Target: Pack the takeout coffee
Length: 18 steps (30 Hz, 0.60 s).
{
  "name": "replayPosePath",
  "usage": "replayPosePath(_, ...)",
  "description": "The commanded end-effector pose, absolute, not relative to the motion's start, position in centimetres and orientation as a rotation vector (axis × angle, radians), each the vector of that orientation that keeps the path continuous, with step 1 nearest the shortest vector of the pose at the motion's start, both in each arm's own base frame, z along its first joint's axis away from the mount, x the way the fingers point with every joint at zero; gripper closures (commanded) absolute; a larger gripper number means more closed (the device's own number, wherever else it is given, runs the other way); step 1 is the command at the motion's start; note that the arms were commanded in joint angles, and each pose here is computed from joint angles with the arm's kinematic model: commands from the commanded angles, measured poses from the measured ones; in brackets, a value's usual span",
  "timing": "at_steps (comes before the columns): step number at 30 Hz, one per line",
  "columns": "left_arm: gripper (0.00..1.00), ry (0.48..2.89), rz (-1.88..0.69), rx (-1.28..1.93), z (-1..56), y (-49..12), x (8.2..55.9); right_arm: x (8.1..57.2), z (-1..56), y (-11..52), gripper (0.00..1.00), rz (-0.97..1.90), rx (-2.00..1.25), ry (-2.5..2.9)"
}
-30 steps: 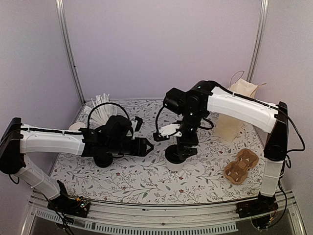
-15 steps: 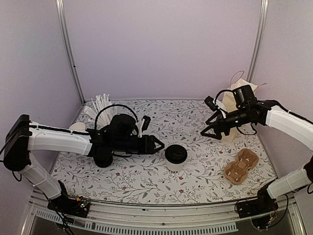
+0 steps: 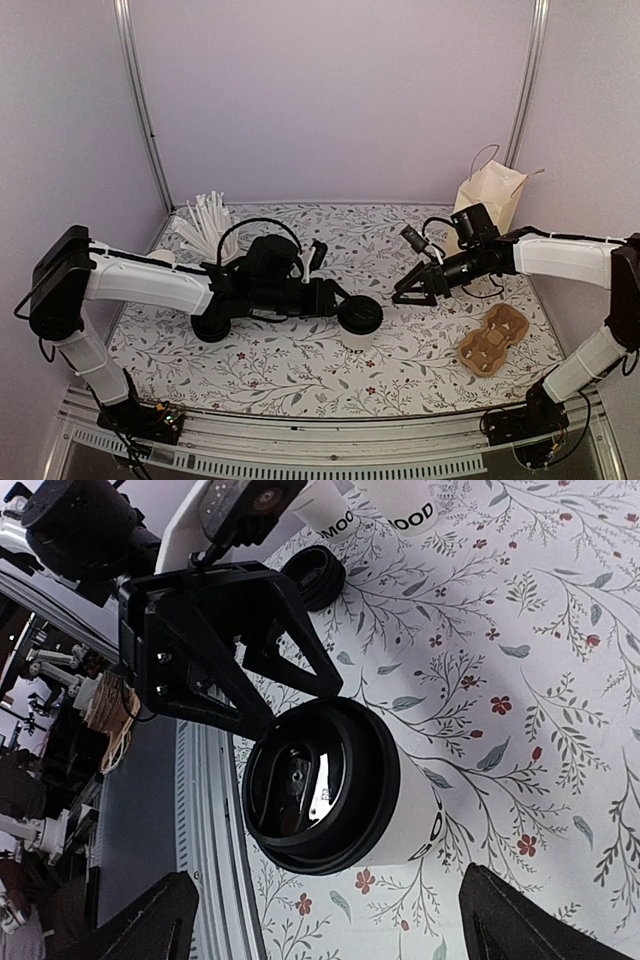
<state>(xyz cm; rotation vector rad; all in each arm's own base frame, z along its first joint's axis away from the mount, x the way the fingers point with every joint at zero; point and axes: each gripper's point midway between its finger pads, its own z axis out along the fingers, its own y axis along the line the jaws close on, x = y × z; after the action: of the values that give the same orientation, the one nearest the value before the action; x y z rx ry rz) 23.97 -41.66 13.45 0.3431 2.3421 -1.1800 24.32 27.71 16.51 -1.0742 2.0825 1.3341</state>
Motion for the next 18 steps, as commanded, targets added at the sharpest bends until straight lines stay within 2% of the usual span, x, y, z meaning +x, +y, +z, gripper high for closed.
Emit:
replayPosePath(1,0.44,2.32,-1.224,0.373,14.1,-42.9,23.7,24.6,17.0,29.0,0.06,1.502,-1.076,2.064)
replayPosePath(8,0.45,2.372,-1.181,0.368,12.2,-42.4,23.5,24.2,15.7,30.8,0.14,1.568,-1.117,2.093)
replayPosePath(18,0.51,2.458,-1.148,0.326,9.1,-41.5,23.3,25.1,11.6,31.9,0.32,1.611,-1.072,2.263)
